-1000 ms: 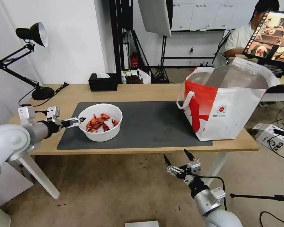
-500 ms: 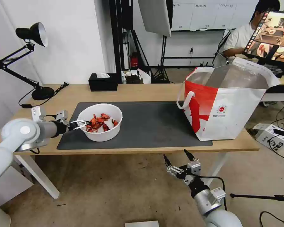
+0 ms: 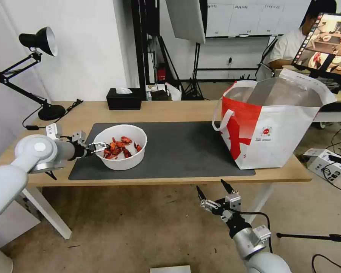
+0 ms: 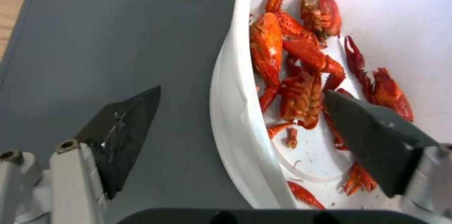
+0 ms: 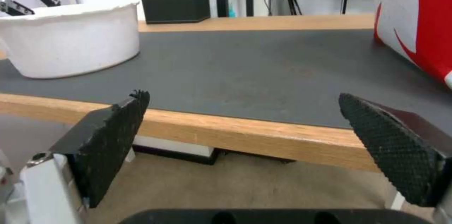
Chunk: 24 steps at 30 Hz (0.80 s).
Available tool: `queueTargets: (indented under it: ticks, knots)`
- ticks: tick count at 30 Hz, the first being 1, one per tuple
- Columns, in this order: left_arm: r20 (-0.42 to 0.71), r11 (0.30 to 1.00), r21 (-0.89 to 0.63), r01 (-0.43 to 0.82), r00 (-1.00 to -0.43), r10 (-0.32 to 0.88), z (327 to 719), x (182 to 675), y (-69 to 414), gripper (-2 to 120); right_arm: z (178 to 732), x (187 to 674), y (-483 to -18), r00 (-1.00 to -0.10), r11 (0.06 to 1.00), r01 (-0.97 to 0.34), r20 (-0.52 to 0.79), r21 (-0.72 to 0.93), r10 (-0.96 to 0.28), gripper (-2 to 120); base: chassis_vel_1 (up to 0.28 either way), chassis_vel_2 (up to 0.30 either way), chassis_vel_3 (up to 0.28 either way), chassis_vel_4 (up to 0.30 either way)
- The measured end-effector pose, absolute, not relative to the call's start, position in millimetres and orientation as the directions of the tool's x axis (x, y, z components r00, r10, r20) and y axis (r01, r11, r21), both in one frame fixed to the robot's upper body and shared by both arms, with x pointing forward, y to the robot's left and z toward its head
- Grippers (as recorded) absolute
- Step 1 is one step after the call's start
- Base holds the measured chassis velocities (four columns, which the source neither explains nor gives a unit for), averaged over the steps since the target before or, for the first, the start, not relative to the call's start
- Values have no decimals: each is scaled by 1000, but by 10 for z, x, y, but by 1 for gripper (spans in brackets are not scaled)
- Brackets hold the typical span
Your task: Pick up the trash from the table and place it into the takeout bag.
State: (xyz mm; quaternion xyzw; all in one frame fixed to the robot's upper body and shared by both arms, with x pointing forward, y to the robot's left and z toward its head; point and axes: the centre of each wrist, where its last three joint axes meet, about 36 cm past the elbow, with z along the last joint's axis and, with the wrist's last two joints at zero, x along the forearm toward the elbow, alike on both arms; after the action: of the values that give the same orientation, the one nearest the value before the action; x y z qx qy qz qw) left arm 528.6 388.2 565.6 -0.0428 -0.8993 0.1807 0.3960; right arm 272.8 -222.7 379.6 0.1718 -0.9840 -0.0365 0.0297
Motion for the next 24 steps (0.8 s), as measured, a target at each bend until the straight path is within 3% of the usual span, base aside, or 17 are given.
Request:
queueTargets:
  ticks: [4, 6, 11, 12, 17, 24]
  knots:
    - [698, 934, -352, -67, -684, 214, 5646, 5289, 3868, 75, 3796, 2728, -2227, -939, 938, -336, 46, 82, -340, 100, 0, 0, 0, 0]
    - [698, 934, -350, -68, -684, 211, 5634, 5293, 3863, 62, 3796, 2727, -2227, -939, 938, -336, 46, 82, -340, 100, 0, 0, 0, 0]
    - [693, 939, -337, -72, -694, 195, 5615, 5298, 3854, 50, 3796, 2728, -2227, -939, 938, -336, 46, 82, -340, 100, 0, 0, 0, 0]
    - [690, 943, -325, -75, -701, 182, 5590, 5293, 3849, 41, 3796, 2728, -2227, -939, 938, -336, 46, 82, -340, 100, 0, 0, 0, 0]
    - [688, 944, -322, -76, -704, 178, 5565, 5285, 3841, 28, 3796, 2728, -2227, -939, 938, -336, 46, 82, -340, 100, 0, 0, 0, 0]
    - [674, 942, -325, -77, -718, 174, 5512, 5308, 3790, 0, 3796, 2728, -2227, -939, 938, -336, 46, 82, -340, 100, 0, 0, 0, 0]
